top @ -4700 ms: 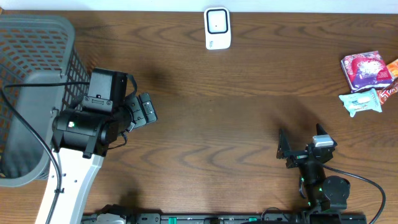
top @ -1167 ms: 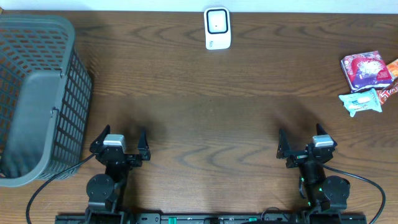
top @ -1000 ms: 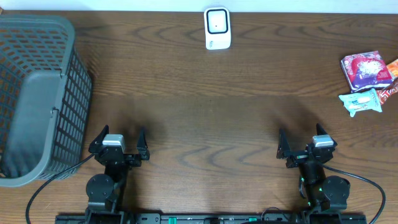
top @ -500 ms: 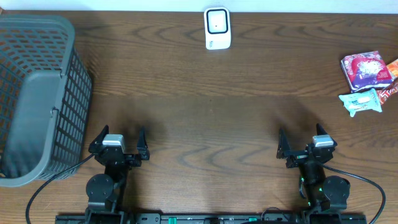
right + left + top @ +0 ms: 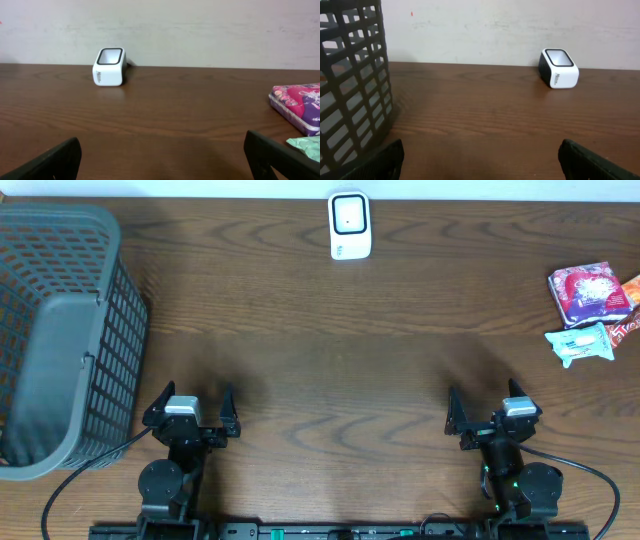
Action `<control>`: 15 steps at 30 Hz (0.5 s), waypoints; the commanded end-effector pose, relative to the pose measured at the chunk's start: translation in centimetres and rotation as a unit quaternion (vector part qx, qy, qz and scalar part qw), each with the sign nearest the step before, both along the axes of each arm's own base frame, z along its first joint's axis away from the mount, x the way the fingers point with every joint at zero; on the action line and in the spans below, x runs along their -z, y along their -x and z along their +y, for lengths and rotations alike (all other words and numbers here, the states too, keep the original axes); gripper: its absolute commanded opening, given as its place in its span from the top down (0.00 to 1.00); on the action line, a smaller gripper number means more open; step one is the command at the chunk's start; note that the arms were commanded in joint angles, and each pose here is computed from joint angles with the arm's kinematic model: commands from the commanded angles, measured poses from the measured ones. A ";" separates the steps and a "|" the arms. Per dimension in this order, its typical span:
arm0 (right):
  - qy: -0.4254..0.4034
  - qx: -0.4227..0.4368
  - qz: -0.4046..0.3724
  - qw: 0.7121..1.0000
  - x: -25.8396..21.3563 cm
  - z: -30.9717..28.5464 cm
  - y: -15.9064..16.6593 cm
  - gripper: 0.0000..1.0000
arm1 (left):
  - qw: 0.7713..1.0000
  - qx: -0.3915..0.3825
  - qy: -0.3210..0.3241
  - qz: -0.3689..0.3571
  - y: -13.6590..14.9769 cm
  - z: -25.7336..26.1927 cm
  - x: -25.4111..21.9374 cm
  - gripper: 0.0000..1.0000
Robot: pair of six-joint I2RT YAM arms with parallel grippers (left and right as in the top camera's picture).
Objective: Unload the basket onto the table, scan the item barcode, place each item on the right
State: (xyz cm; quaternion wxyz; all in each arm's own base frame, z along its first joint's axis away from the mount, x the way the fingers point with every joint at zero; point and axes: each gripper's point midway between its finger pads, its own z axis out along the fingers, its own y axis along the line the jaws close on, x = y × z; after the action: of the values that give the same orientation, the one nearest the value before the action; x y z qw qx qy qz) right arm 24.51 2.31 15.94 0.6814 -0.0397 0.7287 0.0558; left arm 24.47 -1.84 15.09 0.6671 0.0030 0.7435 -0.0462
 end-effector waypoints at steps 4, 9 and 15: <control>-0.006 0.001 0.000 1.000 0.0 -0.1 0.0 0.01 | 0.999 -0.017 -0.016 0.025 0.1 0.7 1.5 0.02; -0.005 0.001 0.000 1.000 0.0 -0.1 0.0 0.01 | 0.999 -0.016 -0.020 0.025 0.1 0.7 1.5 0.02; -0.006 0.001 0.000 1.000 0.0 -0.1 0.0 0.01 | 0.999 -0.015 -0.026 0.024 0.1 0.7 1.5 0.02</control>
State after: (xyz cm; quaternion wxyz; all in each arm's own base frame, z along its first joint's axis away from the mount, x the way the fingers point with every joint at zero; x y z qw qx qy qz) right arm 24.51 2.31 15.94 0.6814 -0.0397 0.7287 0.0558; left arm 24.47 -1.84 15.09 0.6677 0.0125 0.7434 -0.0376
